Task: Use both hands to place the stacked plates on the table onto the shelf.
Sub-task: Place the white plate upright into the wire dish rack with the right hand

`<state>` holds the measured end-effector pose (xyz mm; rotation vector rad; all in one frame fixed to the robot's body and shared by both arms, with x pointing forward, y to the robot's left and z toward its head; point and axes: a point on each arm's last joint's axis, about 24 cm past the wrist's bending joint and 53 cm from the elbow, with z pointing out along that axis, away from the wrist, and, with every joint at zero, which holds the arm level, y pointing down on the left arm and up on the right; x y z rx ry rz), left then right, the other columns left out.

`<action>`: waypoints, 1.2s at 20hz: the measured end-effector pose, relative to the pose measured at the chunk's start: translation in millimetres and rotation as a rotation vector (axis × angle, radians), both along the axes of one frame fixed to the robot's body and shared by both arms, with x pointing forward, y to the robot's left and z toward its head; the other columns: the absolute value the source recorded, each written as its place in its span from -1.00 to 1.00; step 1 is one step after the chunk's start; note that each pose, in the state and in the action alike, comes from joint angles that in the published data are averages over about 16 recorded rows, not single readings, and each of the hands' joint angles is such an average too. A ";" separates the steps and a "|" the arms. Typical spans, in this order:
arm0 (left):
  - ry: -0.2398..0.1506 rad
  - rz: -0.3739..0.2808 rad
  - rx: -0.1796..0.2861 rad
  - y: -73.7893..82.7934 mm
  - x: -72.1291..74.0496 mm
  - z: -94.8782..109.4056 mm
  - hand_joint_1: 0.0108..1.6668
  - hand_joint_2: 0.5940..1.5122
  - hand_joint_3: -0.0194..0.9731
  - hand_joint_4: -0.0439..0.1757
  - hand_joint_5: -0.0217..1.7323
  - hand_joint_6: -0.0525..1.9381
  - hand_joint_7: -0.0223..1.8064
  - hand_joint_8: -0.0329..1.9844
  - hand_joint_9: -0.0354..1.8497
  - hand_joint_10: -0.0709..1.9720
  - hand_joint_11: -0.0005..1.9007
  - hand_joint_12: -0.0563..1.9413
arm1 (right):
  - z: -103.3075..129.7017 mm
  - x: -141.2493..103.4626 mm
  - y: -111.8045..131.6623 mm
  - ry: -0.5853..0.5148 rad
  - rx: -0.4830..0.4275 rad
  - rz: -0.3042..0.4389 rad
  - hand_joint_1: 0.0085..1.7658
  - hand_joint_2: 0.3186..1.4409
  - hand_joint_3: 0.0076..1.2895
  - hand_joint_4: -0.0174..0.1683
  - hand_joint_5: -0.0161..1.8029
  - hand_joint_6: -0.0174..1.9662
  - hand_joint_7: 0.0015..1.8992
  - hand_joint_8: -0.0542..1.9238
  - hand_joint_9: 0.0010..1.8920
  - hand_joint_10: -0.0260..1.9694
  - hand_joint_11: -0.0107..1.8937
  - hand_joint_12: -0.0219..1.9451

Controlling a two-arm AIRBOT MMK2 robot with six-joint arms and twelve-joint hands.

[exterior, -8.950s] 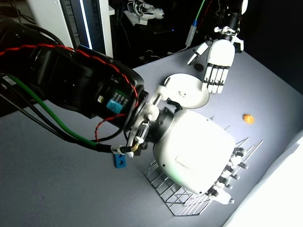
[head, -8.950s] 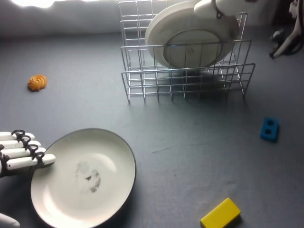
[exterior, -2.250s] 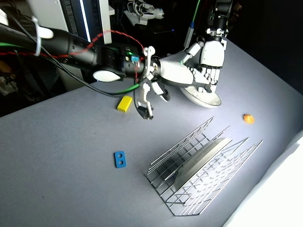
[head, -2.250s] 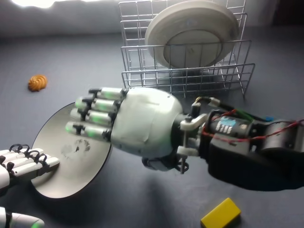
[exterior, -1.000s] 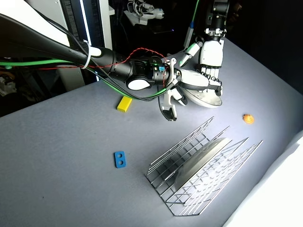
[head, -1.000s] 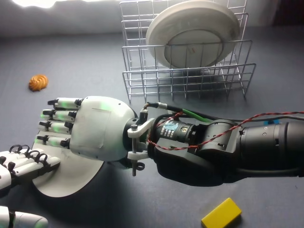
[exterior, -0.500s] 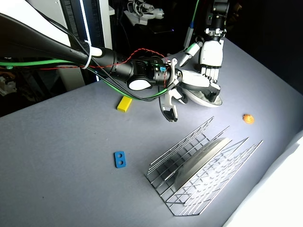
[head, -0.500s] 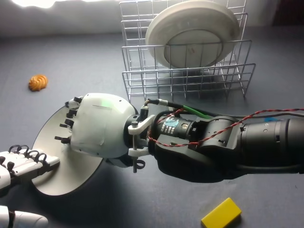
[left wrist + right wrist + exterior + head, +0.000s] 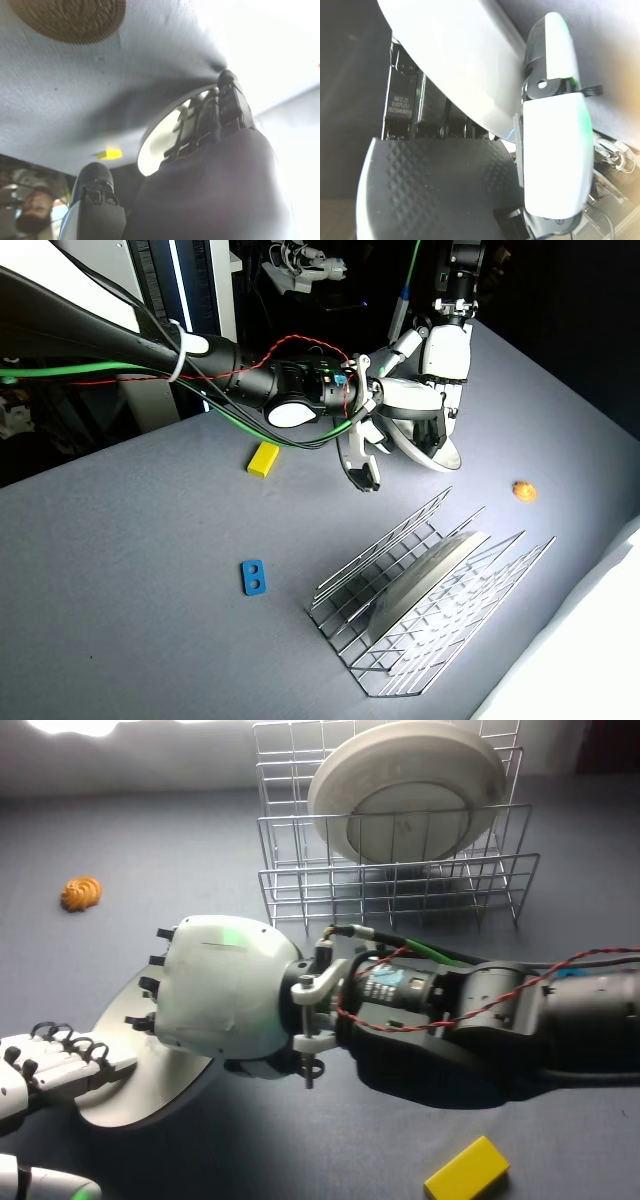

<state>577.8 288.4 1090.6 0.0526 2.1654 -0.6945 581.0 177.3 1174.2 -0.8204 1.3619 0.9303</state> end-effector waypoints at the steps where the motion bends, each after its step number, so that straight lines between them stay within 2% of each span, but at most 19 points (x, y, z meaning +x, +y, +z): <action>1: -0.013 -0.006 0.000 0.0 2.7 3.4 -1.00 0.12 -0.93 -0.62 -0.99 -0.97 -0.96 -0.97 -0.98 -0.97 -0.97 -0.95 | 2.0 -1.5 -3.3 0.000 0.002 0.000 0.23 0.19 -0.99 -0.94 -0.07 -0.40 0.09 -0.40 0.37 -0.89 0.08 -0.01; 8: -0.129 -0.030 -0.010 2.3 27.6 37.1 -1.00 0.12 -0.93 -0.59 -0.97 -0.95 -0.95 -0.97 -0.95 -0.94 -0.98 -0.95 | 24.4 -14.5 -30.8 0.001 0.029 -0.001 0.28 0.17 -0.99 -0.90 0.03 -0.28 0.20 -0.29 0.46 -0.91 0.11 0.05; 15: -0.229 0.012 -0.024 17.0 54.4 70.7 -1.00 0.11 -0.93 -0.60 -0.95 -0.94 -0.94 -0.97 -0.94 -0.91 -0.98 -0.95 | 62.1 -30.3 -62.1 -0.030 0.080 -0.010 0.32 0.17 -0.99 -0.85 0.09 -0.18 0.25 -0.26 0.48 -0.93 0.09 0.06; 19: -0.259 0.048 -0.024 27.5 65.4 83.0 -1.00 0.11 -0.93 -0.59 -0.95 -0.94 -0.94 -0.97 -0.94 -0.91 -0.98 -0.95 | 90.1 -41.1 -79.5 -0.061 0.128 -0.019 0.33 0.17 -0.99 -0.83 0.12 -0.13 0.26 -0.26 0.48 -0.93 0.10 0.03; 24: -0.269 0.093 -0.010 41.6 74.5 90.0 -1.00 0.11 -0.93 -0.59 -0.95 -0.94 -0.94 -0.97 -0.94 -0.91 -0.98 -0.95 | 123.3 -47.8 -101.5 -0.087 0.189 -0.045 0.33 0.17 -0.99 -0.83 0.12 -0.11 0.25 -0.26 0.49 -0.93 0.10 0.00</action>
